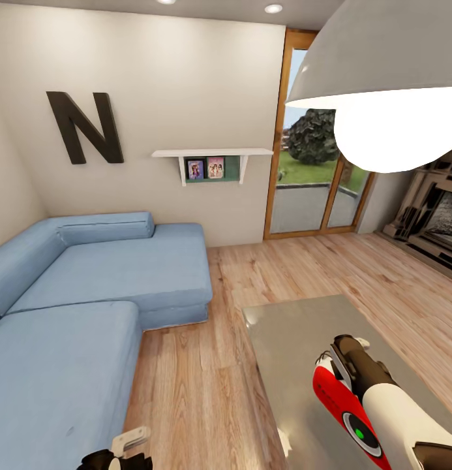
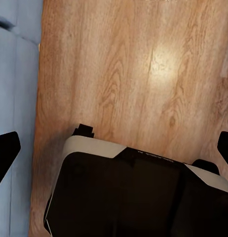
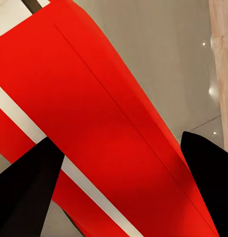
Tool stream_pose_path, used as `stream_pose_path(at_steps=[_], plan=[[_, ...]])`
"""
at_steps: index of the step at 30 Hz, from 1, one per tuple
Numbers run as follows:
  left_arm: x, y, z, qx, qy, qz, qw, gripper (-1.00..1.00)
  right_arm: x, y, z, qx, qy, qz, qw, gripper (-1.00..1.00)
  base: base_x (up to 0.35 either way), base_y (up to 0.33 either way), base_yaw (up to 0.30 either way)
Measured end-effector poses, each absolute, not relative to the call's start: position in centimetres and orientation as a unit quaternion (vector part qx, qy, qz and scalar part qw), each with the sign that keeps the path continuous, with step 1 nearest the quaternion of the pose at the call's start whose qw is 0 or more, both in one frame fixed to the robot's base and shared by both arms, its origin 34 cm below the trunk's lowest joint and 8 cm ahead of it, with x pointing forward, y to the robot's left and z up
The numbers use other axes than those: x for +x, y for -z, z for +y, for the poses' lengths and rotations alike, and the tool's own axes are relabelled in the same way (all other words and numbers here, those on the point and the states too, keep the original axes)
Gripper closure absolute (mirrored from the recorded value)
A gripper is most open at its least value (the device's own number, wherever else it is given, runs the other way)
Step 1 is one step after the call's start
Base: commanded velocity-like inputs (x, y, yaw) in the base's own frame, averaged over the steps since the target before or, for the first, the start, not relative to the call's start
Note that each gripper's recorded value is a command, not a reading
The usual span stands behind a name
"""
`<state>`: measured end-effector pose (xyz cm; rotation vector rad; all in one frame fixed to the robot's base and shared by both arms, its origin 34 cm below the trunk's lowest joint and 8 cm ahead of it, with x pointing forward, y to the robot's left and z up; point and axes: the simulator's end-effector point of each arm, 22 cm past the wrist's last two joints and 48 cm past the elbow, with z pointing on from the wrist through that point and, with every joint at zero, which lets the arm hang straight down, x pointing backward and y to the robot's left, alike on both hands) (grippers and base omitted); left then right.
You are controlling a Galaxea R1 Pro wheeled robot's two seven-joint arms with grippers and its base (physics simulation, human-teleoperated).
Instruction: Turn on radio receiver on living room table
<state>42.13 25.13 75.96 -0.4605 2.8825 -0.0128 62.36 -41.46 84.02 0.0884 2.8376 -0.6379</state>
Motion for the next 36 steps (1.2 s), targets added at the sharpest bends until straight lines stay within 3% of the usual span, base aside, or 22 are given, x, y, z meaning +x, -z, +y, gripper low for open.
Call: stream_pose_path(at_steps=[22,36], plan=[[42.7,-77.2,25.1,-0.139,0.011,0.987,0.076,-1.00,62.5,-84.0,-41.2,0.030,0.213,0.969,0.117,1.00,0.000,0.000,0.000],[43.6,-77.3,25.4,-0.146,0.010,0.985,0.097,-1.00,62.5,-84.0,-41.1,0.029,0.214,0.969,0.117,1.00,0.000,0.000,0.000]])
